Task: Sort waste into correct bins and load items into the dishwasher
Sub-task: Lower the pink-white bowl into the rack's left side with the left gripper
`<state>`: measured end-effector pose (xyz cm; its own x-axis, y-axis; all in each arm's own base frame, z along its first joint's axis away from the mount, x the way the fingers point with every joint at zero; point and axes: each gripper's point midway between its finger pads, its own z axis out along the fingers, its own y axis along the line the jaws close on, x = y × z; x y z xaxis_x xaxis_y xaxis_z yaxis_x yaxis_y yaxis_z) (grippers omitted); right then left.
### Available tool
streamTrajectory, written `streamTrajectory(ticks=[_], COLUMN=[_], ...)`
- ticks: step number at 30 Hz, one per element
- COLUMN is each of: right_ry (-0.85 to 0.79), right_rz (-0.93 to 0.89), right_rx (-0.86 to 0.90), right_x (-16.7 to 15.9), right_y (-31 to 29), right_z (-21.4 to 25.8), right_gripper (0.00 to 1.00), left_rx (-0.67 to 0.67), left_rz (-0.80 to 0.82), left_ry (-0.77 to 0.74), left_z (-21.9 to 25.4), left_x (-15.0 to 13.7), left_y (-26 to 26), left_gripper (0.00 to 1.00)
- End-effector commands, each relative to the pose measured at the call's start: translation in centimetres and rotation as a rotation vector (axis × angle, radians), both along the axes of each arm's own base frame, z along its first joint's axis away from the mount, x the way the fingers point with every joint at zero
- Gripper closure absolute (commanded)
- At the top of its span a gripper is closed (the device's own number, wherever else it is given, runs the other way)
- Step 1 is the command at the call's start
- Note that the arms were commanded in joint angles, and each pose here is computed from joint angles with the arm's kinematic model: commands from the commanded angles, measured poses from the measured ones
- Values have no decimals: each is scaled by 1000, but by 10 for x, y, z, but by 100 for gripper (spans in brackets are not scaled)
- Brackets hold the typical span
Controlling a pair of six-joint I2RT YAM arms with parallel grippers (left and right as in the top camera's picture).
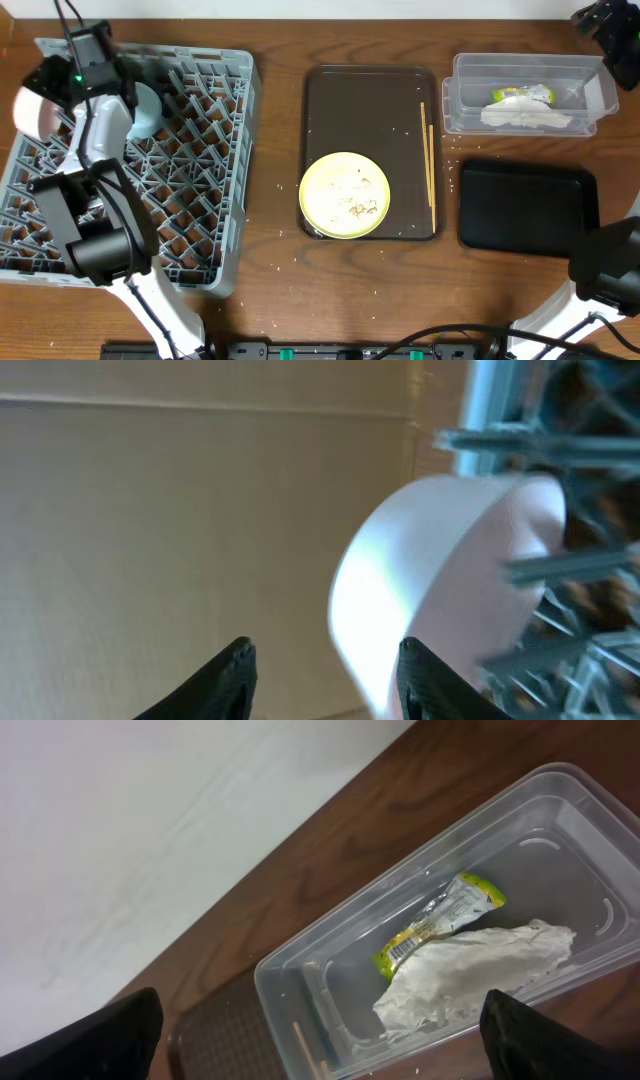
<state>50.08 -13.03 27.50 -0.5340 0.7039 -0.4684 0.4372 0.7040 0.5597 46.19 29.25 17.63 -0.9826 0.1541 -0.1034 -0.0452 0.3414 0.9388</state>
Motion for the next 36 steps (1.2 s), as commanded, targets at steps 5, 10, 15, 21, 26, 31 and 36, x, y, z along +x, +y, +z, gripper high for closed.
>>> streamTrajectory(ticks=[5, 10, 15, 21, 26, 31, 36], right_ry=[-11, -10, -10, -10, -11, -10, -10], right_rz=[-19, -19, -20, -20, -20, -20, -19], right_rx=[-8, -8, -8, -8, -8, -8, -8], right_x=[-4, -4, -4, -5, -5, -5, -4], right_y=[-4, -4, -4, -4, -5, -5, -4], right_z=[8, 8, 8, 8, 8, 8, 8], right_gripper=[1, 1, 1, 1, 1, 1, 1], left_rx=[-79, -130, -367, -704, -804, -826, -1021], left_rz=[91, 110, 125, 204, 159, 170, 260], left_ry=[-60, -128, -185, -514, -812, -1091, -1228], left_z=[-26, -28, -46, -25, 40, 91, 69], left_x=[-14, -17, -28, -23, -16, -19, -10], left_y=[-16, -28, -56, -72, -60, -36, -15], left_gripper=[48, 45, 45, 45, 53, 75, 90])
